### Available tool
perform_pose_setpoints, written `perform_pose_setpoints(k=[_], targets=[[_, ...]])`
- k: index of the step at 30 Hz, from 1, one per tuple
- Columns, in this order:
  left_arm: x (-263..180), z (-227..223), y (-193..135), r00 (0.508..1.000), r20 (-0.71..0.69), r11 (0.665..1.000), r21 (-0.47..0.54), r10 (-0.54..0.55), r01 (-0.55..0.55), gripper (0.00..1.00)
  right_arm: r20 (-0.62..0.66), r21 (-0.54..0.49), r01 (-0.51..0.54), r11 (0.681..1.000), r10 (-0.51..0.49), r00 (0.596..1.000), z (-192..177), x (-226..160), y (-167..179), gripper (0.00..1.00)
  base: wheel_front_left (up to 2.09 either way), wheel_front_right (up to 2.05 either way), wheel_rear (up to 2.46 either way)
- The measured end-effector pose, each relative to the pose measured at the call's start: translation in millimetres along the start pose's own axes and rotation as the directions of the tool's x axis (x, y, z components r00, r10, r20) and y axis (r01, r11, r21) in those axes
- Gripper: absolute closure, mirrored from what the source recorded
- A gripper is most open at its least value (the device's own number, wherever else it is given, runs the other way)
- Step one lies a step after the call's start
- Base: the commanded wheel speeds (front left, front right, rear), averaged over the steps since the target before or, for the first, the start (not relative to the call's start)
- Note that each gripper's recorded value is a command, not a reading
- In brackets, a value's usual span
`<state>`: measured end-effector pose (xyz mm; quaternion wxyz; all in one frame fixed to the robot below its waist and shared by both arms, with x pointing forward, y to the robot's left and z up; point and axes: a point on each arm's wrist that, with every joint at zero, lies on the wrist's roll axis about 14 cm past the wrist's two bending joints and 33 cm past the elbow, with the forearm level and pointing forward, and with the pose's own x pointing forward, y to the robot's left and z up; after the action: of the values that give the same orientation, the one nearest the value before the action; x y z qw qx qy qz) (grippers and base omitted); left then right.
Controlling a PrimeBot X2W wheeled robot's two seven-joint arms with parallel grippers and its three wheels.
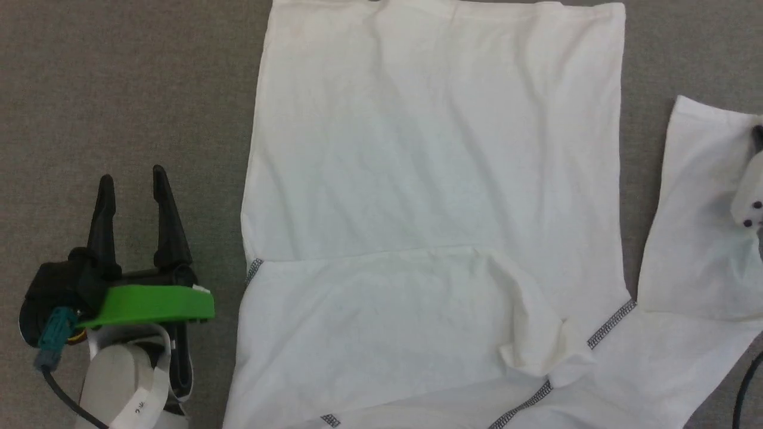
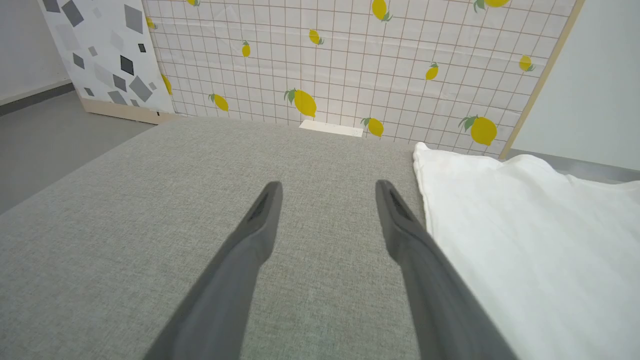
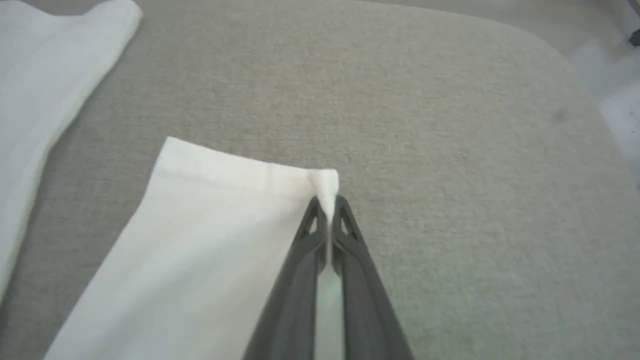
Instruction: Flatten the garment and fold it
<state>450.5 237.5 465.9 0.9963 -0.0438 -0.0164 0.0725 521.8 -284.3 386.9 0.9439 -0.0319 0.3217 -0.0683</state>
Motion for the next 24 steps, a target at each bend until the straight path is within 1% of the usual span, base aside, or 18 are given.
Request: perform_pose_setpoints(k=[4,10,13,15,18,21,23,24], targets=[[-12,6,-4,1.000,0.003,1.000,-0.011,-0.020,0.020,0.00,0.092,0.008,0.089,0.996,-0.089,0.992,12,-32,-38,1.00,0.00,0.00,0.00],[-33,17,-11,0.999,0.013,0.998,-0.033,-0.045,0.046,0.00,0.199,0.004,0.241,0.971,-0.237,0.951,23,-101,-104,1.00,0.00,0.00,0.00],[-38,26,-16,0.997,0.032,0.997,-0.041,-0.064,0.065,0.00,0.221,0.011,0.290,0.957,-0.285,0.933,21,-132,-123,1.00,0.00,0.00,0.00],[-41,31,-18,0.997,0.042,0.996,-0.045,-0.071,0.073,0.00,0.227,0.037,0.301,0.953,-0.301,0.926,18,-150,-128,1.00,0.00,0.00,0.00],[-46,38,-22,0.994,0.062,0.995,-0.051,-0.086,0.089,0.00,0.236,0.092,0.282,0.955,-0.296,0.926,17,-174,-123,1.00,0.00,0.00,0.00],[-51,44,-24,0.993,0.074,0.994,-0.054,-0.093,0.097,0.00,0.245,0.096,0.215,0.972,-0.233,0.941,21,-196,-95,1.00,0.00,0.00,0.00],[-54,48,-25,0.991,0.082,0.993,-0.053,-0.101,0.106,0.00,0.292,0.085,0.145,0.986,-0.164,0.942,35,-213,-68,1.00,0.00,0.00,0.00],[-57,50,-25,0.990,0.089,0.992,-0.053,-0.105,0.110,0.00,0.343,0.057,0.067,0.996,-0.082,0.936,51,-229,-39,1.00,0.00,0.00,0.00]])
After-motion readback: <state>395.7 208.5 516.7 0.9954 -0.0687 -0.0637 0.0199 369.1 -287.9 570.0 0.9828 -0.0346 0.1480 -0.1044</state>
